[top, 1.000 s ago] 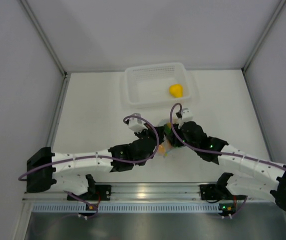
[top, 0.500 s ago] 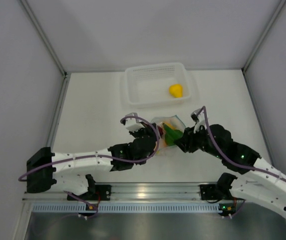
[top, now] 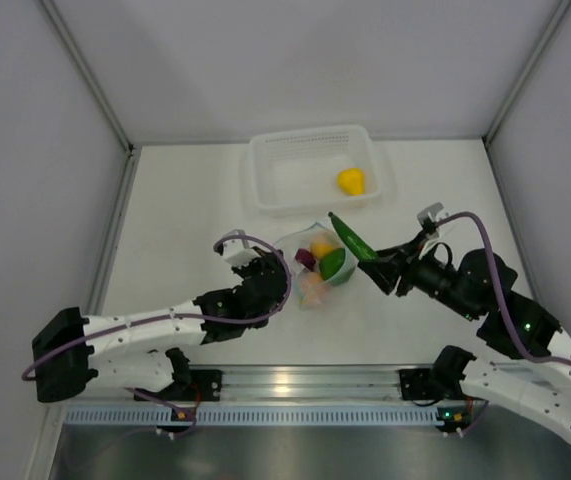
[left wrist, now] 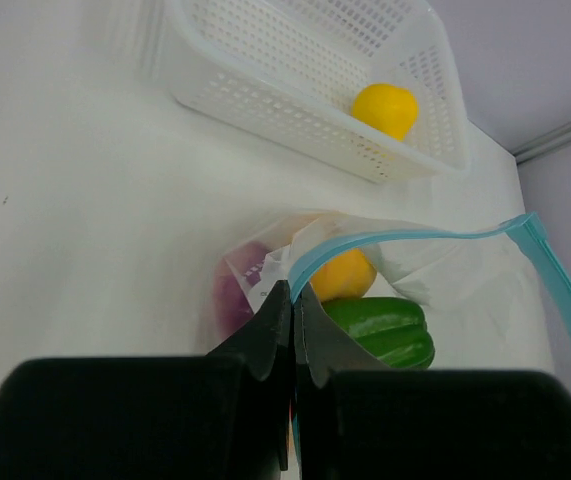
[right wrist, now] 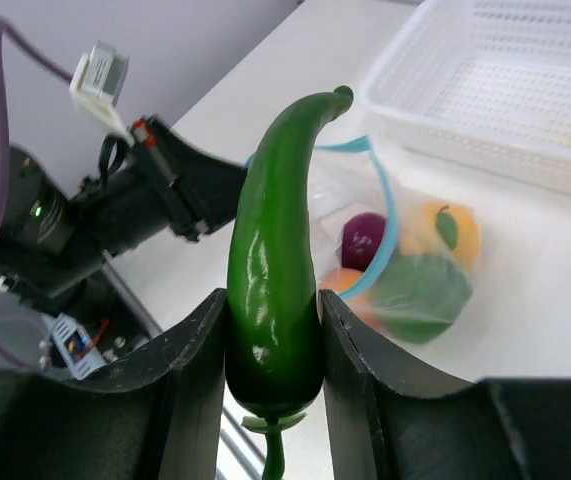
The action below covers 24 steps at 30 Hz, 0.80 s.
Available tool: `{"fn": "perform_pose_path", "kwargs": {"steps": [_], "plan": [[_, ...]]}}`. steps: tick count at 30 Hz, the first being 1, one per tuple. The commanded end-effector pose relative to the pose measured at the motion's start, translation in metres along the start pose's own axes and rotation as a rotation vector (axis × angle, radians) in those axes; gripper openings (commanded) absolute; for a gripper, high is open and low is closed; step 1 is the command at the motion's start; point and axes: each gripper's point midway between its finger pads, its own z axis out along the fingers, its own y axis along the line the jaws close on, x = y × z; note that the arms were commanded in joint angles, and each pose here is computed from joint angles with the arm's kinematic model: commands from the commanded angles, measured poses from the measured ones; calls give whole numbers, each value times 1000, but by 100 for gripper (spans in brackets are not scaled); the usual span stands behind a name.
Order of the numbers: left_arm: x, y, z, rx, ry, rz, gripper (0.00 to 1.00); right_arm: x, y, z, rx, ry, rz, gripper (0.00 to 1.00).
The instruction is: Open the zip-top bag and remove the fake food
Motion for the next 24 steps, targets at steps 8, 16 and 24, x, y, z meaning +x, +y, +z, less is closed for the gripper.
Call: {"fn": "perform_pose_path", "kwargs": {"steps": [8,16,24], "plan": [[1,24,-12,21,45,-74,0,-84,-64,85,343,-142,-77,15],[5,21,-16,49,79,-55,0,-74,-191,199,484,88,8,14],[11,11,-15,66,111,-34,0,-32,-268,285,589,247,-19,25]]}}
